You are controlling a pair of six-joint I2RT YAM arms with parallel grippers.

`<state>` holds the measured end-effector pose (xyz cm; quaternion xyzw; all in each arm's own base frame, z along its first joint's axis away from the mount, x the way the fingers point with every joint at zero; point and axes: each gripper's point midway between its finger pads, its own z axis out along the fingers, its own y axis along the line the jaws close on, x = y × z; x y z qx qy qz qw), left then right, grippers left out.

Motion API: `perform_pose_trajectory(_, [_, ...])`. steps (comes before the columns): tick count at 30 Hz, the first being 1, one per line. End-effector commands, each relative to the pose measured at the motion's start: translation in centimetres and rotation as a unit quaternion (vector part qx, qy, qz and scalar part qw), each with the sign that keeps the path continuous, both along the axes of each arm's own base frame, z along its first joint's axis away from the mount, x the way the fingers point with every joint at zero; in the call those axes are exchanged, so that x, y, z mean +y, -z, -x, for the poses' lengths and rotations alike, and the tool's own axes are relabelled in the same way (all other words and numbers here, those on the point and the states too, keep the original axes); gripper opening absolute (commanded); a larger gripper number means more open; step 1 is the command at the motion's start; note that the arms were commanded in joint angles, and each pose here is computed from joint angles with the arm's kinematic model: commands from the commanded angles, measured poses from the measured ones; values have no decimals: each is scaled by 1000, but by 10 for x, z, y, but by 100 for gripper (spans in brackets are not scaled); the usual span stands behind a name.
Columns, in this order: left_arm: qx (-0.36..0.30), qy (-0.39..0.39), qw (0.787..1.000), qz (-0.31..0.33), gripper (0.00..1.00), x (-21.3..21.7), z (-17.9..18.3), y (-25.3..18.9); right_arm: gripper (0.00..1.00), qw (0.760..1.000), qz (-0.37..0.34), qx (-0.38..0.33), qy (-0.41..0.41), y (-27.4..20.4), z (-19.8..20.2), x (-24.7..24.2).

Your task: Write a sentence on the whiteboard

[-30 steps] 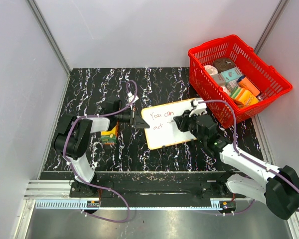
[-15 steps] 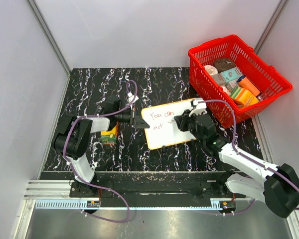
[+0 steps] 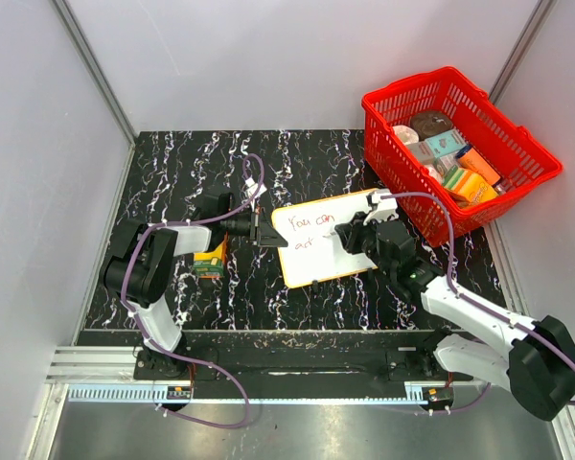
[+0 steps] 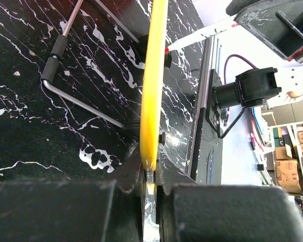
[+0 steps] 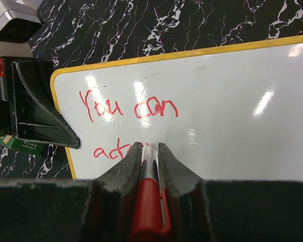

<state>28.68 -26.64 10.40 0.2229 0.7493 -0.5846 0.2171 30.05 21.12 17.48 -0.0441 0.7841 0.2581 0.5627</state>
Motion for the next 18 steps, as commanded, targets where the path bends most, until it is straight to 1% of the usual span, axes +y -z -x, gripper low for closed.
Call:
perform_pose_trajectory(1, [-38, 16, 999, 6, 0, -6, 1, -15, 0, 1000, 0, 5, 11, 2, 2, -7])
perform_pose_trajectory(12, [-37, 15, 999, 4, 0, -5, 1, -14, 0, 1000, -4, 20, 4, 10, 12, -10])
perform_pose_trajectory(18, [-38, 14, 999, 3, 0, -5, 1, -14, 0, 1000, 1, 17, 20, 9, 9, -14])
